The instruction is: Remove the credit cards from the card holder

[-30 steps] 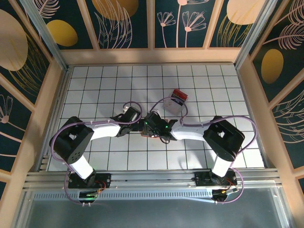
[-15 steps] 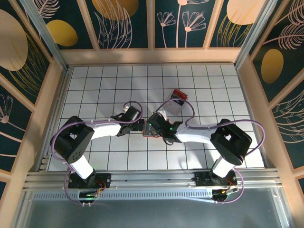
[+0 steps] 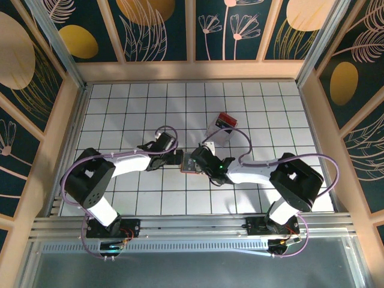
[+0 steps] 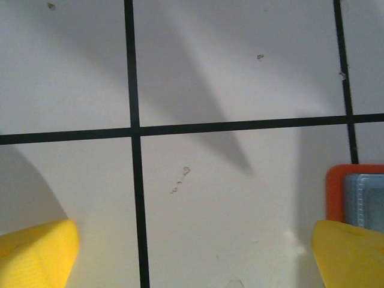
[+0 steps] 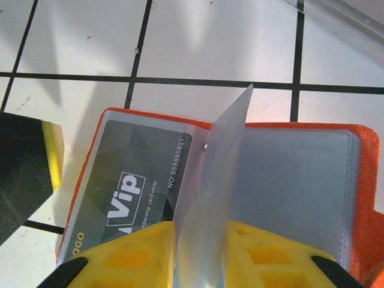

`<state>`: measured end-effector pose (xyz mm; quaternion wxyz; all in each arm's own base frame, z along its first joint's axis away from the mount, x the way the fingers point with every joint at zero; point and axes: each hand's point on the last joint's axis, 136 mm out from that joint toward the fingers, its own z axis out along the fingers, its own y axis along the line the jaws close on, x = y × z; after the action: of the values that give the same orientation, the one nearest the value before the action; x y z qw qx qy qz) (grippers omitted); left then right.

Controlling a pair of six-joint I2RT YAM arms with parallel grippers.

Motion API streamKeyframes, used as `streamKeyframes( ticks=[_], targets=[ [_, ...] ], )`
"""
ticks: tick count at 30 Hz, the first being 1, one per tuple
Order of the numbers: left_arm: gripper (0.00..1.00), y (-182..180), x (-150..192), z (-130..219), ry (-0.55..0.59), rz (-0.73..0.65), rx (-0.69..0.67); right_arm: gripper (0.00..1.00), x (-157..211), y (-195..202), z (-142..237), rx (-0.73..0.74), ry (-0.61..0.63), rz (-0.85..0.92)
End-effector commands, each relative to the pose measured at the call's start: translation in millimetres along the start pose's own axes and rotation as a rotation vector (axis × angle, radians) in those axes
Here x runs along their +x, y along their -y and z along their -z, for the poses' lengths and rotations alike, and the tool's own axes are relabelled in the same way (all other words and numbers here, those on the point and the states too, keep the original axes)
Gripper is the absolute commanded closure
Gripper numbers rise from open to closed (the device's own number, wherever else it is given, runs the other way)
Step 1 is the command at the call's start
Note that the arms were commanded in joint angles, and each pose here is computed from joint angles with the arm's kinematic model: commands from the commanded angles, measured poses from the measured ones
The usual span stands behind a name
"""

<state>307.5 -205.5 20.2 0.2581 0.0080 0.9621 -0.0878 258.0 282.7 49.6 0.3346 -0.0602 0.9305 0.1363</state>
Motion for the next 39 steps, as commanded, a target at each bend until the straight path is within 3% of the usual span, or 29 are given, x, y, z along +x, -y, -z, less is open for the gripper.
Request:
streamKeyframes(
  ticks=[1,5,9,18,23,33,39],
  targets=[
    [0.01,22.8,-12.4,16.5,-0.004,0.012,0.103,0.74,-13.5,1.7,5.7,-0.021,0.06,-0.061],
    [0.01,35.6,-10.0,14.3,-0.024,-0.014,0.139,0.74,-14.0,1.9,6.8,-0.038,0.061,-0.075],
    [0.01,38.9,6.0,1.0,-0.083,-0.084,0.081,0.73,-13.5,3.6,8.7,-0.037,0.062,-0.081],
    [0.01,0.9,41.8,-30.7,-0.202,-0.154,-0.129,0.72,-18.5,20.0,21.3,-0.032,0.101,-0.168],
    [0.01,1.2,46.2,-35.0,-0.212,-0.141,-0.125,0.67,-26.4,45.3,35.8,0.035,0.132,-0.282],
    [0.01,19.4,25.1,-25.2,-0.161,-0.122,-0.075,0.66,-44.2,63.1,56.8,0.03,0.183,-0.387],
    [0.01,58.0,-4.6,-12.7,-0.084,-0.151,-0.017,0.7,-60.5,62.4,71.0,-0.024,0.245,-0.401]
  ],
)
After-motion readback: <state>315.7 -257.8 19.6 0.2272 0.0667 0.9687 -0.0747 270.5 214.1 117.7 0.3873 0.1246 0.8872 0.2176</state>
